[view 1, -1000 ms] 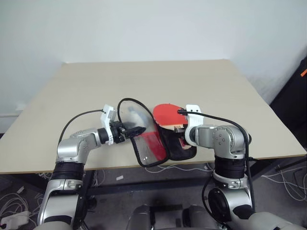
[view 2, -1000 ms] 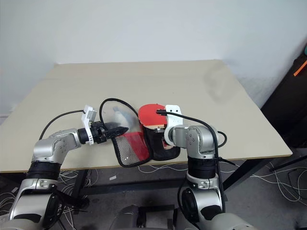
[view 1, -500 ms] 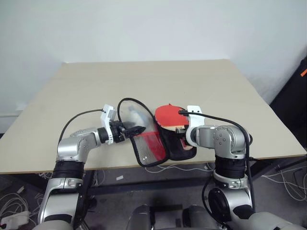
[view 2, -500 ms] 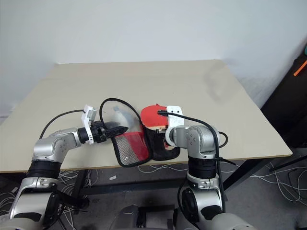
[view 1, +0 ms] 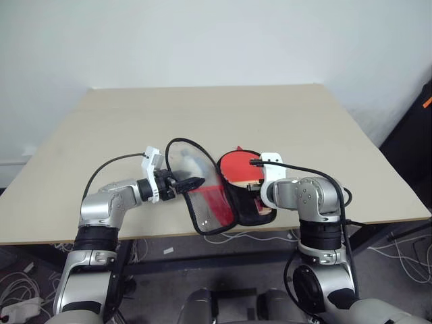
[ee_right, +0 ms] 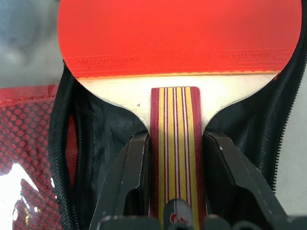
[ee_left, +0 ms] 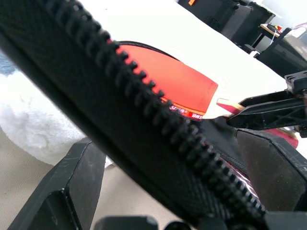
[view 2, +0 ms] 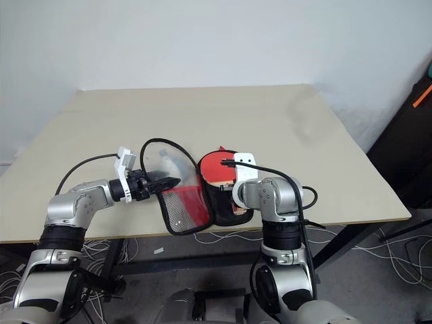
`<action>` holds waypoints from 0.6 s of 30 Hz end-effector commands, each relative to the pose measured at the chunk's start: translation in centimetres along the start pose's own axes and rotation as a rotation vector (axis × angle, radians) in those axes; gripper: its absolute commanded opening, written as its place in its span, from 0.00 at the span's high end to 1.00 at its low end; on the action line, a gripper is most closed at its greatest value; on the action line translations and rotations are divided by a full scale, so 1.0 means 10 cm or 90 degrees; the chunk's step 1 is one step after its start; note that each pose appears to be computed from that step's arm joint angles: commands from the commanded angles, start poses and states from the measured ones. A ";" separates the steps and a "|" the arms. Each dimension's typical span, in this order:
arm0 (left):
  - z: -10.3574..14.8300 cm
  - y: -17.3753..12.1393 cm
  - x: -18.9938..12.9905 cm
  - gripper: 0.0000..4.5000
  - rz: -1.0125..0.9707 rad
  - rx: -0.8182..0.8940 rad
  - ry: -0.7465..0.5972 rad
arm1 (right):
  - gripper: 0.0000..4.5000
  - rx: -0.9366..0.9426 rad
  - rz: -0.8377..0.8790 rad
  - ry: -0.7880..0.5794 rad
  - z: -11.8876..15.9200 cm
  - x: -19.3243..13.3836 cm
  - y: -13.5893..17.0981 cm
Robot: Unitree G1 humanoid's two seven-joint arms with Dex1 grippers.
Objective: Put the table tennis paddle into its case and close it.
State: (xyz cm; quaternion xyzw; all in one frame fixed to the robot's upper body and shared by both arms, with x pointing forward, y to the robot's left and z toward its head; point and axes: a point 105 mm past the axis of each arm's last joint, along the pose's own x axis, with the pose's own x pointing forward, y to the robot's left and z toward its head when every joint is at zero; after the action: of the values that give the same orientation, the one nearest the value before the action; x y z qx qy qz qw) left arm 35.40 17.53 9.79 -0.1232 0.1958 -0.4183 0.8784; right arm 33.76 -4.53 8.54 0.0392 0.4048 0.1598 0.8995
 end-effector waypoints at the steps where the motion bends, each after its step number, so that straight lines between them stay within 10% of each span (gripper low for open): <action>1: 0.19 -0.02 -0.03 0.00 -0.001 0.036 -0.024 | 0.73 -0.006 0.054 -0.047 0.17 -0.04 0.35; 6: 0.19 -0.02 -0.04 0.00 0.001 0.036 -0.025 | 0.73 -0.007 0.056 -0.052 0.19 -0.04 0.36; 11: 0.19 -0.02 -0.06 0.00 0.003 0.036 -0.026 | 0.37 -0.009 0.058 -0.058 0.21 -0.04 0.36; 18: 0.19 -0.02 -0.08 0.00 0.006 0.036 -0.027 | 0.37 -0.008 0.073 -0.072 0.25 -0.06 0.38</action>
State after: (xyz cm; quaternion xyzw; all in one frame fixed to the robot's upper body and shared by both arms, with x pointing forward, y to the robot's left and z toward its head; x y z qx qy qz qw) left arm 35.43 17.87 9.91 -0.1206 0.1953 -0.4125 0.8816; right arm 34.29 -4.34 8.68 0.0432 0.3900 0.1594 0.9059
